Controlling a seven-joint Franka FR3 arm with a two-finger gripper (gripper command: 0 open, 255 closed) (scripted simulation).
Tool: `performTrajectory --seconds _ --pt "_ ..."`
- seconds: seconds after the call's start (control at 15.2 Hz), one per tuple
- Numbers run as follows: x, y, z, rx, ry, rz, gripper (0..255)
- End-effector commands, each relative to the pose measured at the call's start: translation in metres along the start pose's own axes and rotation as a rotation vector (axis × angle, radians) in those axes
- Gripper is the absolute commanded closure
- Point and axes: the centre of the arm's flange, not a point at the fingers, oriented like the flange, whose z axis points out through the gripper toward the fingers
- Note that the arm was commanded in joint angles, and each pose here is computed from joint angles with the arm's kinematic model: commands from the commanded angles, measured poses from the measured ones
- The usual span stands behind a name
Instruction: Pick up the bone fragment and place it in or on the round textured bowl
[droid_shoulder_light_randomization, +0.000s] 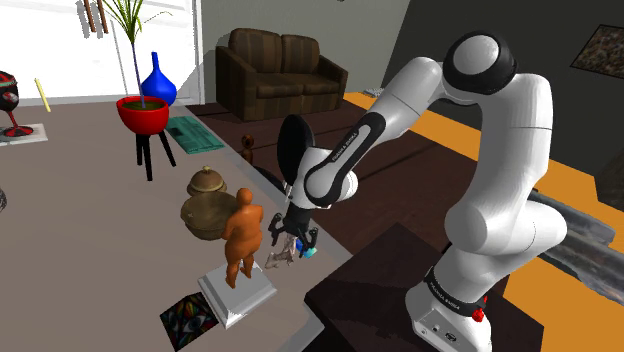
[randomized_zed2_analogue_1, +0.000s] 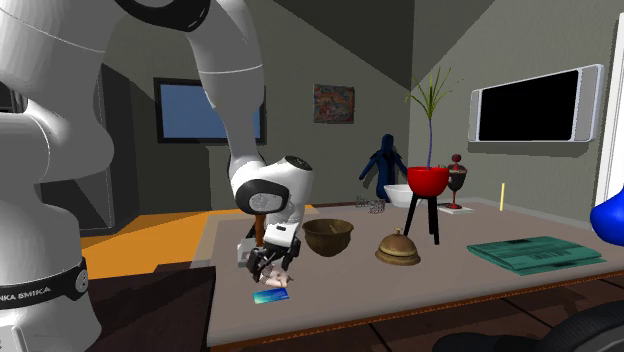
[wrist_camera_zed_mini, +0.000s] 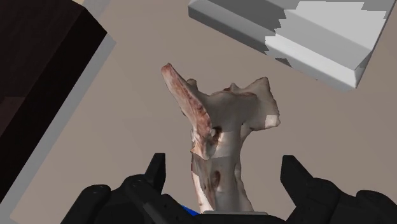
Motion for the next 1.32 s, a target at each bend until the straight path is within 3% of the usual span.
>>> performTrajectory --seconds 0.0,0.59,1.25 --pt "0.0 0.0 0.0 0.0 0.0 0.0 255" --pt "0.0 0.0 0.0 0.0 0.0 0.0 255" --pt "-0.02 0.0 -0.049 0.0 0.0 0.0 255"
